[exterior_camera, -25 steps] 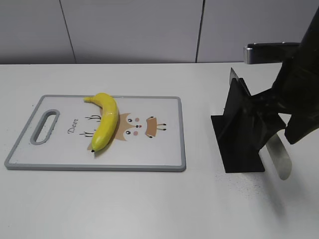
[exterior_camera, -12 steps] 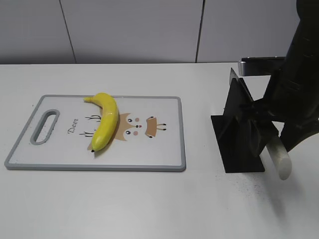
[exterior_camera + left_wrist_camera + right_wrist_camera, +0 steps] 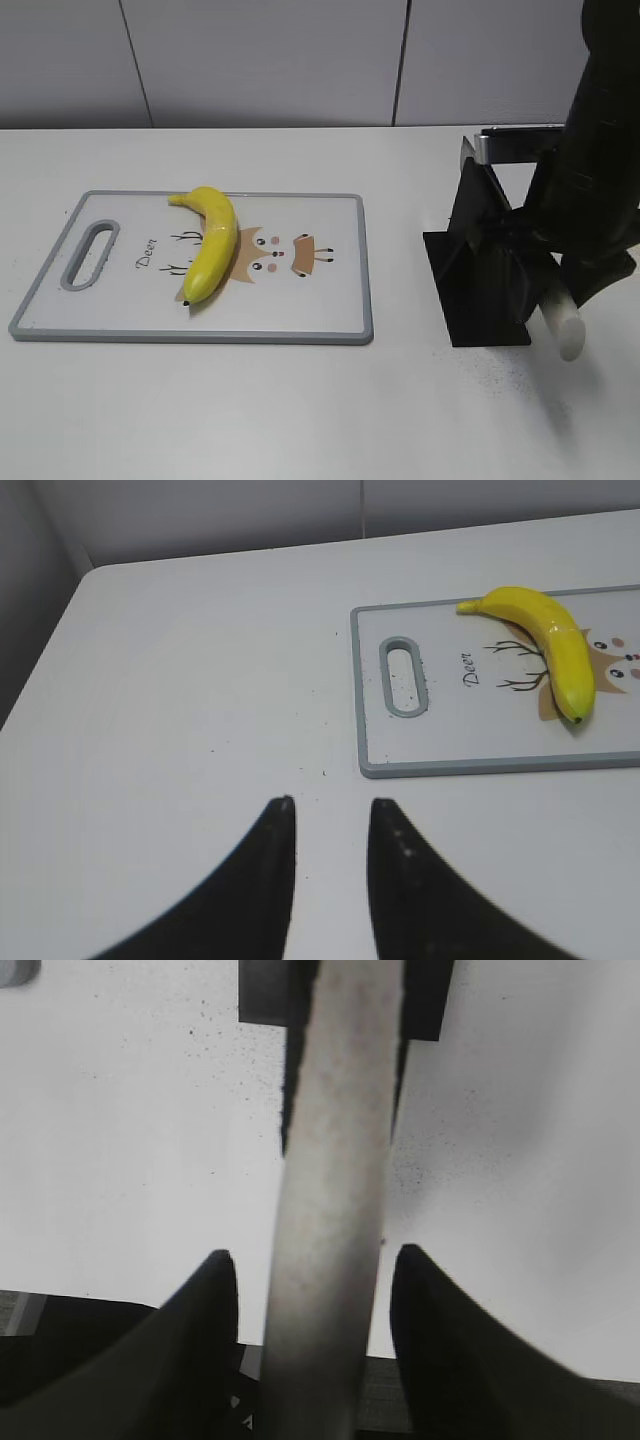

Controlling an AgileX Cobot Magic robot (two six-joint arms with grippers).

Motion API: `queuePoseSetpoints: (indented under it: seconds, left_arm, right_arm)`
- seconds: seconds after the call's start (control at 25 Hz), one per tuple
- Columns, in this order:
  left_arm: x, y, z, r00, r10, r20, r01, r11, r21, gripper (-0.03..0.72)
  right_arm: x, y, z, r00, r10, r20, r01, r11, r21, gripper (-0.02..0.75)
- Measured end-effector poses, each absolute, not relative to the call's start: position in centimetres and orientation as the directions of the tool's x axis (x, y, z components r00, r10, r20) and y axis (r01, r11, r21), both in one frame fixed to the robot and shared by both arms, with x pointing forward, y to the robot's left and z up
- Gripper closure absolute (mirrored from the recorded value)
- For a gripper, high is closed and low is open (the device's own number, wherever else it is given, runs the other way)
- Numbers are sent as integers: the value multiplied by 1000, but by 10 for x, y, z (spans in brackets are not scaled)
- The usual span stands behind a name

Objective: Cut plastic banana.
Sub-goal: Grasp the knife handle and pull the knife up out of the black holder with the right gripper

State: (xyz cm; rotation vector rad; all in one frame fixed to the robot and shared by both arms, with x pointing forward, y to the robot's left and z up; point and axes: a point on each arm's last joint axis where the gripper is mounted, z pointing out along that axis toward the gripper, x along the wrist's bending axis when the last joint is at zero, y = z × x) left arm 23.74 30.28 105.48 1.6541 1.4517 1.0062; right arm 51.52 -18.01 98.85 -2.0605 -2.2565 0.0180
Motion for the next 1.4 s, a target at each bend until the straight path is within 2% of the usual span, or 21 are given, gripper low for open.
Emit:
queuePoseSetpoints:
  seconds: [0.12,0.76,1.12,1.4]
  left_arm:
    - [237,303,1055,67,993,101,443,-121,888,448]
    - [237,303,1055,67,993,101,443,-121,888,448]
    - [237,303,1055,67,993,101,443,-121,888,448]
    - [237,303,1055,67,993,101,443,-121,888,448]
  right_arm:
    - [514,-180,989,-69,996,52,994,73,-86,566]
    - [509,-182,999,-38,998,57,997,42,-69,556]
    - [491,-191,1044,-37,995,94,997,31,72,557]
    - [488,-193,1111,-55,985,163,957,6,291,557]
